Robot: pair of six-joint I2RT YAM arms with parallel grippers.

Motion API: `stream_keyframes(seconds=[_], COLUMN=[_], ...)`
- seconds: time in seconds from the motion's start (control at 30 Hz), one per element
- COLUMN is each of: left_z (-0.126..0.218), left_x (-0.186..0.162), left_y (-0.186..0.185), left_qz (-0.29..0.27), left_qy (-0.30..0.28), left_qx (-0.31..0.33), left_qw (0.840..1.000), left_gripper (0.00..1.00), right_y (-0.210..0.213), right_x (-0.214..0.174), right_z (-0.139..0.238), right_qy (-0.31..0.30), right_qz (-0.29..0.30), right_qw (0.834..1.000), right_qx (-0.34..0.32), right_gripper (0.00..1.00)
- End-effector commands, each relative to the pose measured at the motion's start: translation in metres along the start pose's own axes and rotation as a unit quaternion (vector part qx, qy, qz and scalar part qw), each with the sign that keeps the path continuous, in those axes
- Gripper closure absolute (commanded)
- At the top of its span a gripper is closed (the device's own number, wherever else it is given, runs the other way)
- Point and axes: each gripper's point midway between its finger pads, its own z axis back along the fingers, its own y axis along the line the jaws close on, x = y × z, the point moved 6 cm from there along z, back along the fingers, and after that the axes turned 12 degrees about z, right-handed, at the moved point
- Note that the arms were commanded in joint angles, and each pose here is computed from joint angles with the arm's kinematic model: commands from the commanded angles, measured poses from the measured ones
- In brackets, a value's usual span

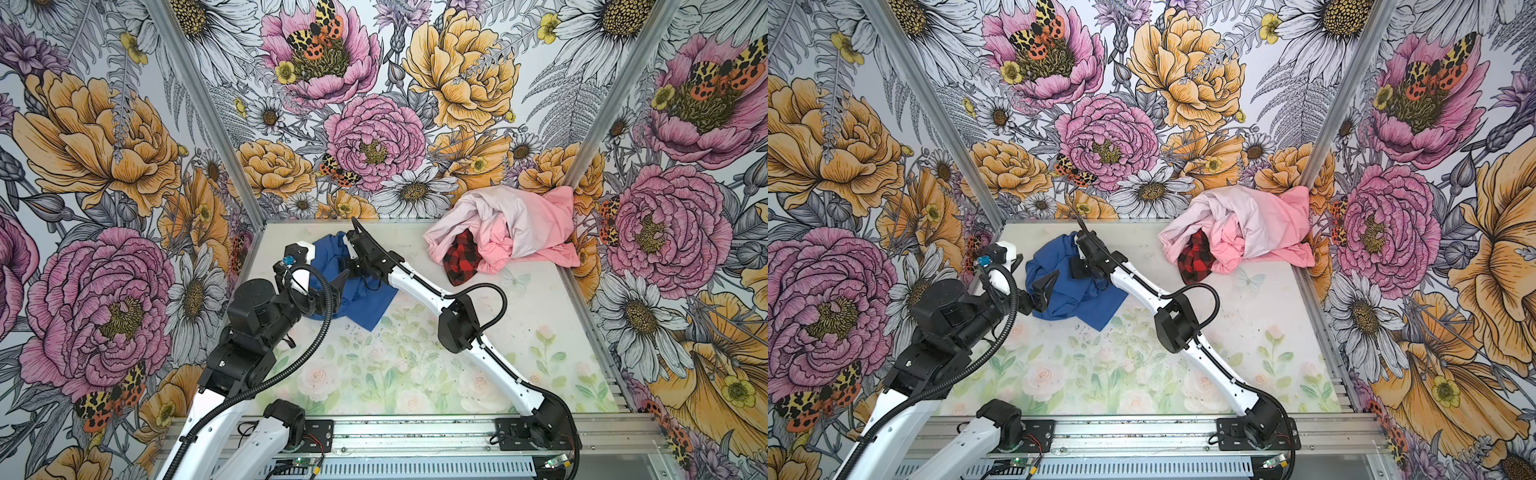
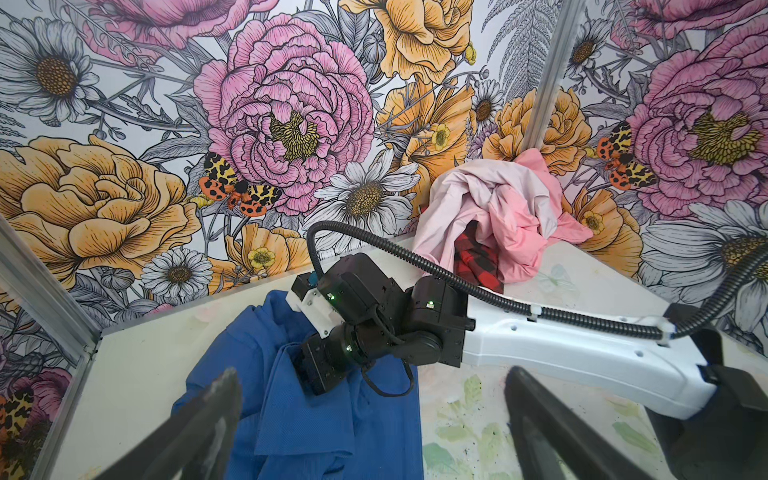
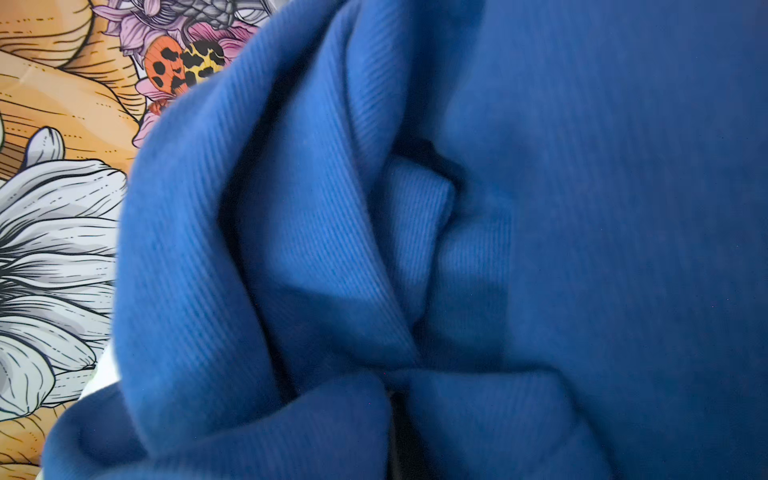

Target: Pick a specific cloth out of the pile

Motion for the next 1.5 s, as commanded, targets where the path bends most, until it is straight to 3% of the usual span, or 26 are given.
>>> stream_keyframes(seconds=[0.0,0.07,0.23,0.27,0.37,0.4,0.67,0.8,0.93,1.03,1.17,1.3,1.37,1.47], left_z=[0.003,0.004,0.006,0.005,0.002,0.001,-0.003,-0.005,-0.013,-0.017,-0.024,-0.032,-0.036,-0.045], left_x=[0.009,0.010,0.013,0.012,0.009,0.009,0.015,0.015,0.000,-0.015,-0.036,-0.064,-0.083,-0.109], left_y=[-0.001,-0.002,-0.004,-0.004,-0.002,0.000,0.008,0.021,0.044,0.067,0.089,0.113,0.129,0.143], left_qz=[0.013,0.011,0.010,0.009,0.004,0.002,-0.013,0.002,0.032,0.055,0.087,0.111,0.116,0.082], left_qy=[-0.009,-0.011,-0.014,-0.013,-0.008,-0.008,-0.019,-0.026,-0.036,-0.048,-0.056,-0.058,-0.073,-0.068], left_qx=[-0.004,-0.007,-0.012,-0.012,-0.005,0.000,0.032,0.070,0.139,0.212,0.262,0.331,0.382,0.419], left_qw=[1.000,1.000,1.000,1.000,1.000,1.000,0.999,0.997,0.989,0.974,0.960,0.935,0.914,0.902], left_gripper=[0.01,0.01,0.01,0.01,0.01,0.01,0.01,0.01,0.01,0.01,0.01,0.01,0.01,0.01], right_y=[-0.008,-0.005,0.004,0.005,0.016,0.022,0.057,0.045,0.010,-0.031,-0.095,-0.151,-0.170,-0.184], right_x=[0.003,0.017,0.056,0.063,0.083,0.089,0.149,0.145,0.100,0.047,-0.040,-0.108,-0.129,-0.148], right_z=[-0.014,-0.014,0.008,0.015,0.038,0.046,0.164,0.233,0.311,0.356,0.406,0.429,0.432,0.425], right_qy=[-0.034,-0.077,-0.152,-0.160,-0.179,-0.186,-0.277,-0.316,-0.344,-0.316,-0.253,-0.185,-0.176,-0.194], right_qz=[0.006,0.030,0.079,0.085,0.120,0.132,0.202,0.193,0.172,0.143,0.109,0.078,0.070,0.096], right_qw=[0.999,0.996,0.984,0.983,0.975,0.972,0.939,0.929,0.919,0.926,0.918,0.891,0.873,0.848], right_qx=[0.034,0.043,0.041,0.042,0.053,0.056,0.027,-0.003,-0.084,-0.151,-0.287,-0.406,-0.450,-0.483], right_gripper=[0.83,0.78,0.76,0.71,0.04,0.01,0.01,0.01,0.01,0.01,0.01,0.00,0.00,0.01])
